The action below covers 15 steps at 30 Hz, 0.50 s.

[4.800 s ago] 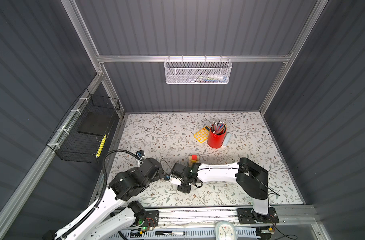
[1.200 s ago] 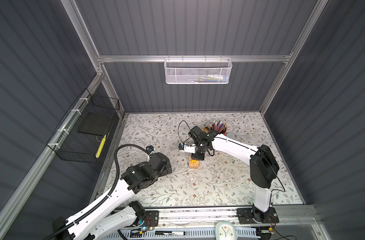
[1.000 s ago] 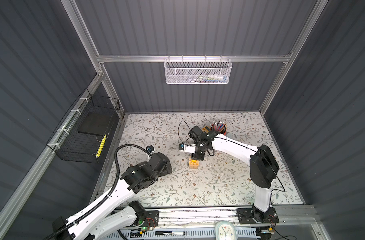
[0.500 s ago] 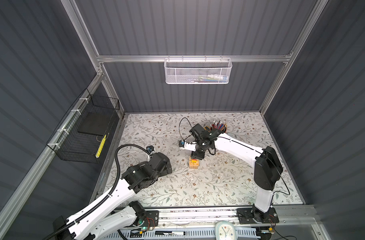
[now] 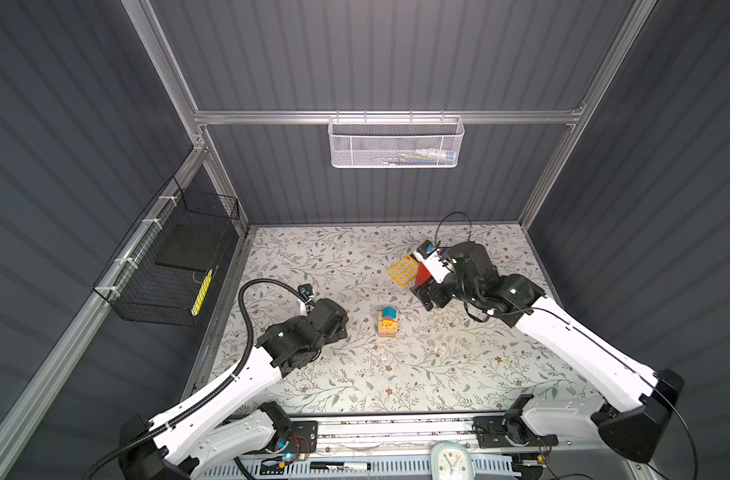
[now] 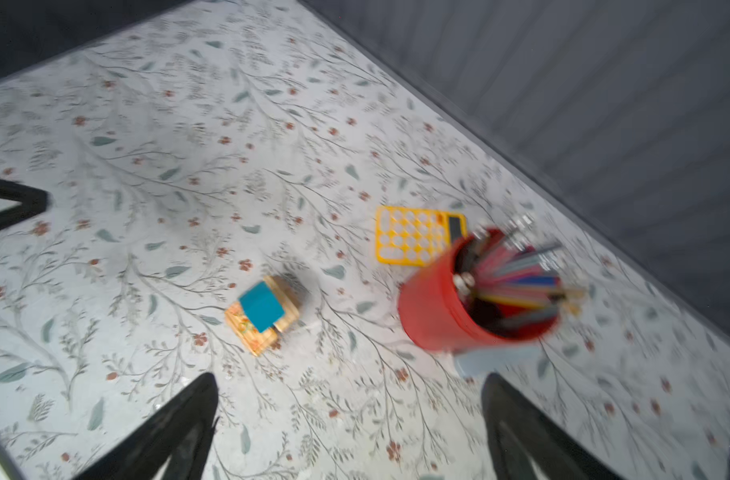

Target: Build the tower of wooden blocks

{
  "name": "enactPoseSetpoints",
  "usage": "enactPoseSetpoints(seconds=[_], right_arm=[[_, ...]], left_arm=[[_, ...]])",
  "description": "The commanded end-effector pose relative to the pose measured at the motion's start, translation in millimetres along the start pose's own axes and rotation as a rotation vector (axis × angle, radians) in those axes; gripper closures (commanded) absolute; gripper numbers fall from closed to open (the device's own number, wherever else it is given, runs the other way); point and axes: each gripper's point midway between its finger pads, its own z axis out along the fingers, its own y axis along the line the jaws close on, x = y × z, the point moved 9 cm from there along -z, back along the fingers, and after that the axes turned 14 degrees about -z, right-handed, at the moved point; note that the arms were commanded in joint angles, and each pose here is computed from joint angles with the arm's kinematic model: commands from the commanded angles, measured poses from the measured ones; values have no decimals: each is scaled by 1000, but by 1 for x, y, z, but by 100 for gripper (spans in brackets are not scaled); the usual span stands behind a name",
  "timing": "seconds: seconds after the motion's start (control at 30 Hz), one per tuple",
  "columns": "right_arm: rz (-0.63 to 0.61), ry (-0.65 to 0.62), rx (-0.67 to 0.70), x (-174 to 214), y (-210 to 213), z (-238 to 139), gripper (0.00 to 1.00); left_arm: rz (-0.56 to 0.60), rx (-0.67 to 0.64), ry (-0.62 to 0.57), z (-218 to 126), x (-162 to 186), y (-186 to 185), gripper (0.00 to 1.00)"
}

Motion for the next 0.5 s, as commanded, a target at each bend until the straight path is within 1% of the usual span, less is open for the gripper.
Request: enactPoseSetpoints(seconds=[0.0, 0.07, 0.17, 0.2, 0.27, 0.33, 0.37, 0.4, 0.47], right_arm=[[335, 89, 281, 49, -39, 1, 1], [497, 95, 427, 88, -65, -1, 1], [643, 128, 644, 143, -94, 8, 1], [667, 134, 693, 156, -101, 11, 1], [692, 152, 788, 183, -113, 23, 1], [687, 171, 832, 204, -120, 39, 1], [673, 155, 827, 212, -121, 47, 1], [661, 123, 818, 217, -121, 54, 1], [637, 75, 788, 224, -120, 68, 1]], left_arm=[[-4, -82, -169, 21, -26, -3, 0], [7, -162, -247, 42, -44, 5, 0], [10, -293, -349, 68, -71, 31, 0], [16, -314, -370, 74, -77, 41, 0], [62, -353, -444, 88, -84, 60, 0], [75, -390, -475, 107, -82, 78, 0], [66, -375, -466, 119, -79, 87, 0], [71, -333, -453, 129, -75, 91, 0], [89, -263, -479, 148, -66, 94, 0]])
